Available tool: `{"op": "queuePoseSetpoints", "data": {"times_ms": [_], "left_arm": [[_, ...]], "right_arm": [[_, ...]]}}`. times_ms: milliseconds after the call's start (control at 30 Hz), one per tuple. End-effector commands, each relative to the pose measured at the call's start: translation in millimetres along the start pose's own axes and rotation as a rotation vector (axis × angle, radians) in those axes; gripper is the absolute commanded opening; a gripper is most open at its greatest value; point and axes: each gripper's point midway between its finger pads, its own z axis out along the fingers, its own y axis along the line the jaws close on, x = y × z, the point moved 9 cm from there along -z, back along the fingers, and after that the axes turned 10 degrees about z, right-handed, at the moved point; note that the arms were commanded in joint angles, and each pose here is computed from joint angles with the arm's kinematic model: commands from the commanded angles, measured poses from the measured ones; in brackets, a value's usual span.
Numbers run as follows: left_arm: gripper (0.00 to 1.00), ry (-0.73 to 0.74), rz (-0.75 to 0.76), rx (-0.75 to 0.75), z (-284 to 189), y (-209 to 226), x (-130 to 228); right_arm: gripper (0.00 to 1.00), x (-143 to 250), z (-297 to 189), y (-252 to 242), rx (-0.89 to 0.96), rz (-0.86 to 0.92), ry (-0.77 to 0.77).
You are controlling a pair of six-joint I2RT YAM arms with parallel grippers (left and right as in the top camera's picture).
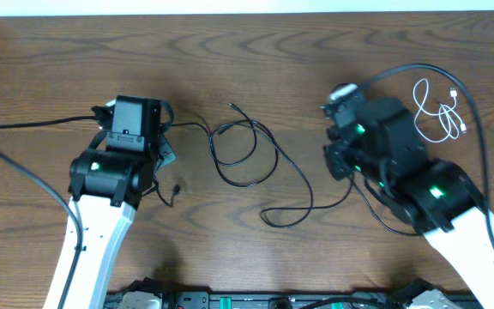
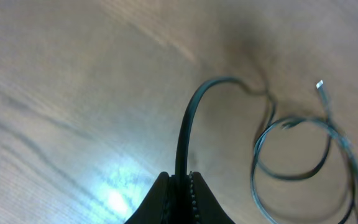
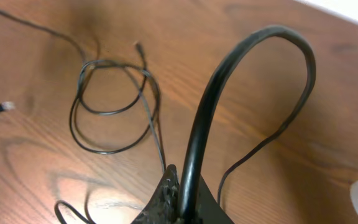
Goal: Untangle cables
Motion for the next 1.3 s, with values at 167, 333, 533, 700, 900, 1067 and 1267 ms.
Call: {"op": "queuePoseSetpoints", "data": {"times_ms": [167,333,533,700,900,1067,1267], "left_arm": [[0.08,0.171,0.104,-0.059,38,-10,6],[0.08,0.246,0.148,-0.09,56,-14,10],[0.08,0.271,0.167,-0.098,60,-14,12],[0.08,0.272,0.171,-0.098,60,-14,12],[0.08,0.273,0.17,-0.094,60,-14,13],[0.08,0.273,0.17,-0.094,60,-14,13],[0.08,0.273,0.17,-0.095,60,-14,12]], "right_arm": [[0.01,9,68,10,-0.067,0.009,0.161],[0.31,17,111,13,-0.1,0.015,0.228],[0.63,28,145,16,-0.135,0.022,0.282],[0.65,39,173,24,-0.24,0.04,0.335],[0.66,51,211,25,-0.255,0.04,0.344],[0.67,61,235,32,-0.269,0.024,0.335],[0.38,58,241,42,-0.295,0.001,0.29]]}}
